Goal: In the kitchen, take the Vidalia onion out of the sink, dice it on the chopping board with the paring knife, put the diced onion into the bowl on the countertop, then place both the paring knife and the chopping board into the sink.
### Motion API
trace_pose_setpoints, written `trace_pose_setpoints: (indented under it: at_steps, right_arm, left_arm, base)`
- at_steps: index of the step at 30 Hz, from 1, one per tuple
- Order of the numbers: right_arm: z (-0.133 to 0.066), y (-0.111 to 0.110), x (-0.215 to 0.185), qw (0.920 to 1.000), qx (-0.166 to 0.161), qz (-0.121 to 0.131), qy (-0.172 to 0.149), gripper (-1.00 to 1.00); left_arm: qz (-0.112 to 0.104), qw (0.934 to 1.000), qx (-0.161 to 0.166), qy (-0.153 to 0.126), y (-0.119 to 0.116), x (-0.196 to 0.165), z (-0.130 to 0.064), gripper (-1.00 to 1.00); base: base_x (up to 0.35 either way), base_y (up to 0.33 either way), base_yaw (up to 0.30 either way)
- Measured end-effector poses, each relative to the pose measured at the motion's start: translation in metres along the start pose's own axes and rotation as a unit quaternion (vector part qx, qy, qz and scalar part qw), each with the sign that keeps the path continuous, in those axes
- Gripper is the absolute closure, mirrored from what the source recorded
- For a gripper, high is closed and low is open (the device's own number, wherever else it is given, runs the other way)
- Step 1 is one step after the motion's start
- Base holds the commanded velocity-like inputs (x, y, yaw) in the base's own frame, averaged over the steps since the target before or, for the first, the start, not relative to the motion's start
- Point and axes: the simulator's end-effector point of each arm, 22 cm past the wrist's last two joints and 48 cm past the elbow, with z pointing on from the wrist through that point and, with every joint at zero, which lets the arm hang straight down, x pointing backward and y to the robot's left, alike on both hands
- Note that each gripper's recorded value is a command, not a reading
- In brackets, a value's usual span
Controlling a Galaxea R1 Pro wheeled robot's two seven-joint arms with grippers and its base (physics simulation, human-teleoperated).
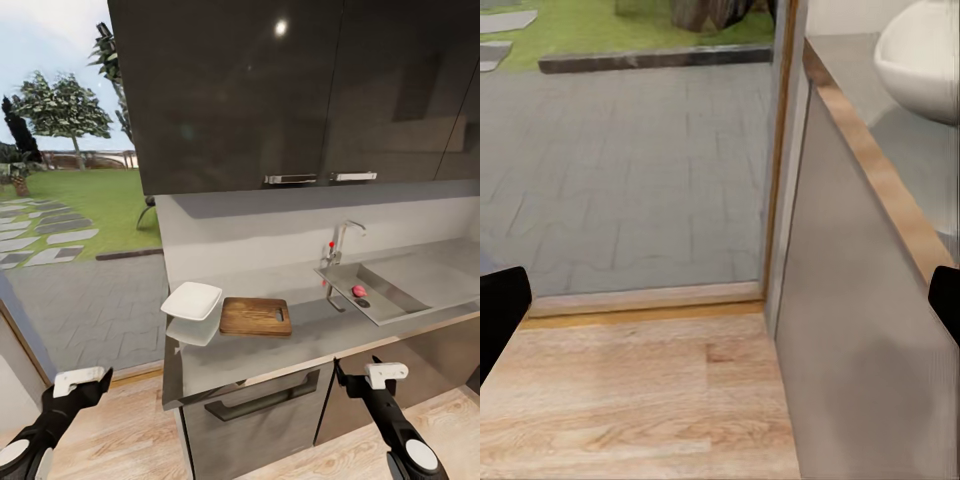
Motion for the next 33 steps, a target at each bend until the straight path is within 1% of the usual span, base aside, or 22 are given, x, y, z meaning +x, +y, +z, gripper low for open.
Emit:
trace_pose_setpoints:
  at_steps: [8,12,14,15,17,18,20,21,23,26,27,29,33]
  right_arm:
    - [0.012,-0.002,-0.024,0.9998,0.002,0.002,-0.022,-1.00]
    - [0.024,-0.004,-0.047,0.9990,0.005,0.003,-0.043,-1.00]
    - [0.032,-0.006,-0.063,0.9984,0.008,0.004,-0.056,-1.00]
    - [0.042,-0.009,-0.082,0.9978,0.011,0.005,-0.065,-1.00]
    - [0.051,-0.011,-0.099,0.9973,0.013,0.007,-0.072,-1.00]
    - [0.062,-0.014,-0.122,0.9966,0.016,0.009,-0.081,-1.00]
    - [0.067,-0.016,-0.134,0.9961,0.017,0.011,-0.086,-1.00]
    - [0.072,-0.018,-0.148,0.9955,0.019,0.013,-0.092,-1.00]
    - [0.078,-0.019,-0.161,0.9952,0.020,0.016,-0.095,-1.00]
    - [0.084,-0.020,-0.172,0.9955,0.018,0.028,-0.089,-1.00]
    - [0.087,-0.019,-0.172,0.9962,0.015,0.035,-0.078,-1.00]
    - [0.089,-0.018,-0.170,0.9970,0.012,0.043,-0.064,-1.00]
    - [0.094,-0.015,-0.164,0.9979,0.006,0.056,-0.033,-1.00]
  left_arm:
    - [0.006,0.9999,0.010,-0.011,-0.001,-0.012,0.004,-1.00]
    - [0.003,0.9994,0.013,-0.032,-0.003,-0.037,0.012,-1.00]
    - [0.000,0.9987,0.014,-0.049,-0.005,-0.056,0.017,-1.00]
    - [-0.004,0.9975,0.016,-0.069,-0.008,-0.080,0.023,-1.00]
    - [-0.008,0.9967,0.019,-0.079,-0.011,-0.096,0.027,-1.00]
    - [-0.014,0.9969,0.032,-0.071,-0.019,-0.106,0.033,-1.00]
    - [-0.017,0.9968,0.038,-0.069,-0.023,-0.113,0.036,-1.00]
    - [-0.023,0.9957,0.048,-0.075,-0.029,-0.133,0.040,-1.00]
    - [-0.032,0.9946,0.054,-0.083,-0.034,-0.160,0.046,-1.00]
    - [-0.046,0.9954,0.062,-0.057,-0.040,-0.171,0.054,-1.00]
    - [-0.052,0.9957,0.066,-0.039,-0.043,-0.170,0.057,-1.00]
    - [-0.057,0.9957,0.070,-0.022,-0.045,-0.168,0.059,-1.00]
    - [-0.064,0.9950,0.077,0.001,-0.050,-0.168,0.061,-1.00]
  base:
    - [0.000,0.000,0.000]
    - [0.000,0.000,0.000]
    - [0.000,0.000,0.000]
    - [0.000,0.000,0.000]
    - [0.000,0.000,0.000]
    - [0.000,0.000,0.000]
    - [0.000,0.000,0.000]
    - [0.000,0.000,0.000]
    - [0.000,0.000,0.000]
    - [0.000,0.000,0.000]
    - [0.000,0.000,0.000]
    - [0.000,0.000,0.000]
    - [0.000,0.000,0.000]
